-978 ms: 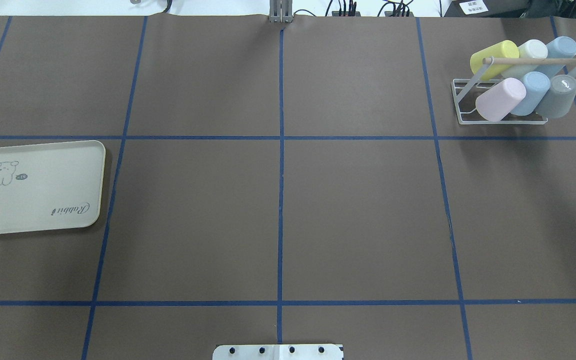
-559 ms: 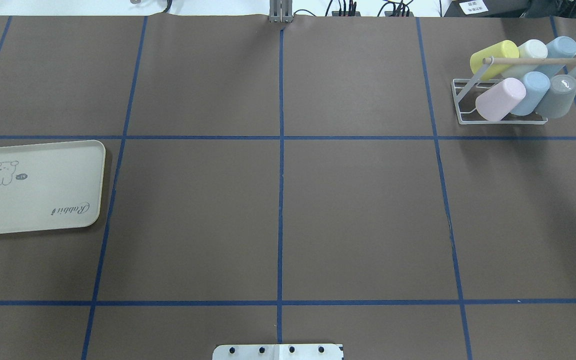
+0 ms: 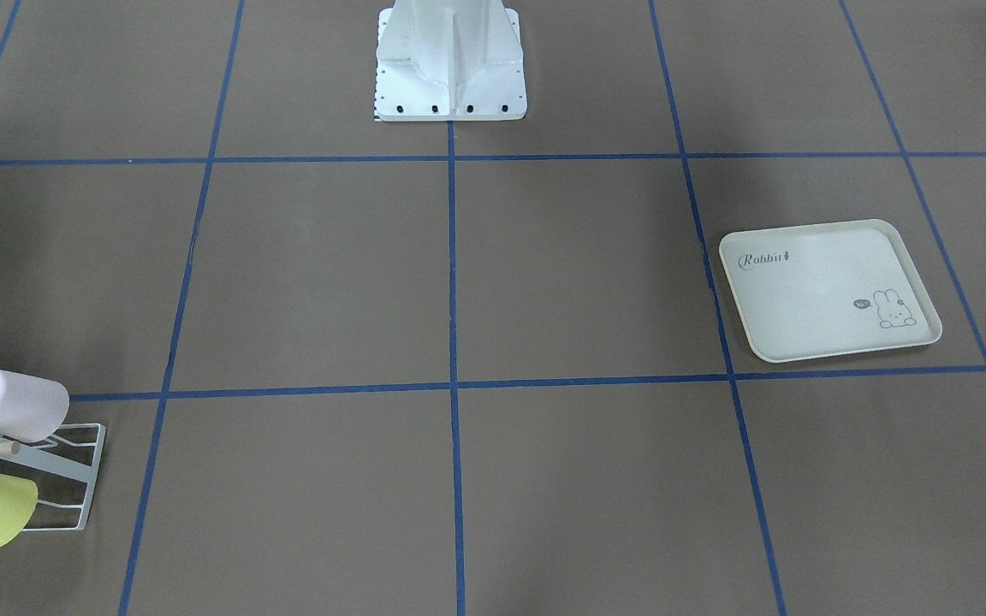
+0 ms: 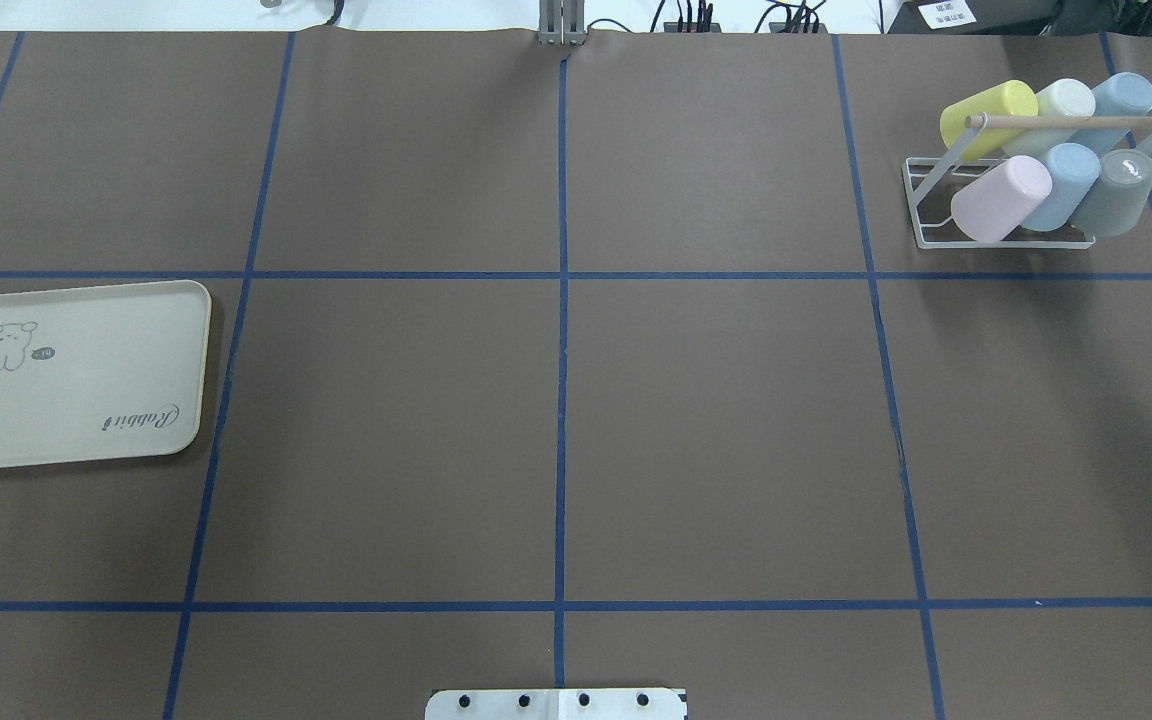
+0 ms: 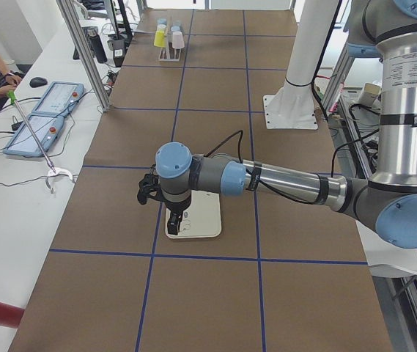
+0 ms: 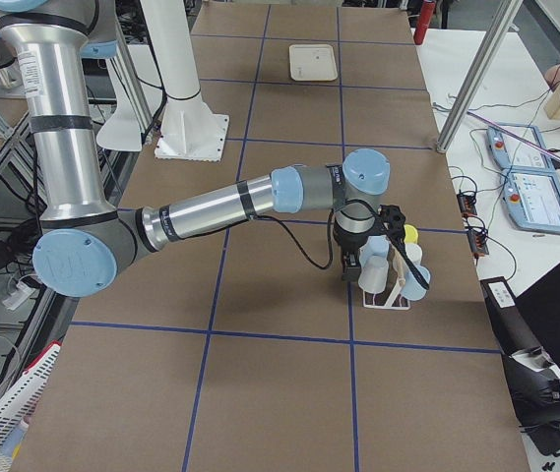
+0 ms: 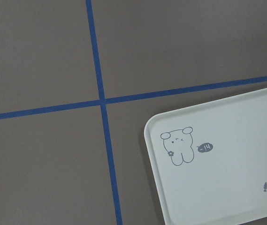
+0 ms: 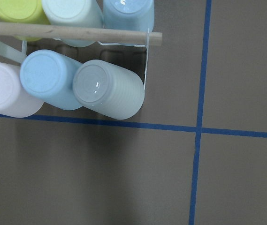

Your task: Transfer IKEA cup to right arm and place on rack

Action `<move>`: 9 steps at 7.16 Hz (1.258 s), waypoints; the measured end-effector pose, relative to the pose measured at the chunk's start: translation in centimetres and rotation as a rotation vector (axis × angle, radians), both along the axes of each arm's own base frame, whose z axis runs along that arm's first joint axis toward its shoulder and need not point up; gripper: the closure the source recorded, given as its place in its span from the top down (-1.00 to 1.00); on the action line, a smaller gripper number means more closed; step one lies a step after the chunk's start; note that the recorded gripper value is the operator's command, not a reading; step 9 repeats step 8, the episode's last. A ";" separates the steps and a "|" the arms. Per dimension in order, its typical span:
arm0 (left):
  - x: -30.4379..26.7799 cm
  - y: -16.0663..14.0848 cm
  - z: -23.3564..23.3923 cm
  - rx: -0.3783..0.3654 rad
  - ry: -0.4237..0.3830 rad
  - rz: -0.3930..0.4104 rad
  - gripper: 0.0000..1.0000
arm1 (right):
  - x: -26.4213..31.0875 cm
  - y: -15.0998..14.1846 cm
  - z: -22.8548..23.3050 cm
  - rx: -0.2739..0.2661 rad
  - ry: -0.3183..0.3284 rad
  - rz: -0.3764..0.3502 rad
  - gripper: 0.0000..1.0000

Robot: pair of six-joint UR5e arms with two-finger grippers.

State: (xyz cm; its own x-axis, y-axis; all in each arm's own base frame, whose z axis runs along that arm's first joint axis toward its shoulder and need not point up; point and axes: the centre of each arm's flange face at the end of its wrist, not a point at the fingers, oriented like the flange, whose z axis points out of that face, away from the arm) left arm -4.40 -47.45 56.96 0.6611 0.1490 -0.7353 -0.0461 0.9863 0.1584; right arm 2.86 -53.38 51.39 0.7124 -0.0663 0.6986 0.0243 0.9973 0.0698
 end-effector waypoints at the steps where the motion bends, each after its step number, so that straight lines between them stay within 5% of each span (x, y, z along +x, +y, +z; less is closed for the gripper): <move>1: 0.0 0.0 0.0 0.001 0.001 0.000 1.00 | 0.0 0.1 0.0 -0.001 -0.002 0.000 0.99; 9: -0.2 1.4 0.0 0.000 0.007 -0.004 1.00 | 0.0 0.3 0.4 -0.007 -0.002 -0.002 0.99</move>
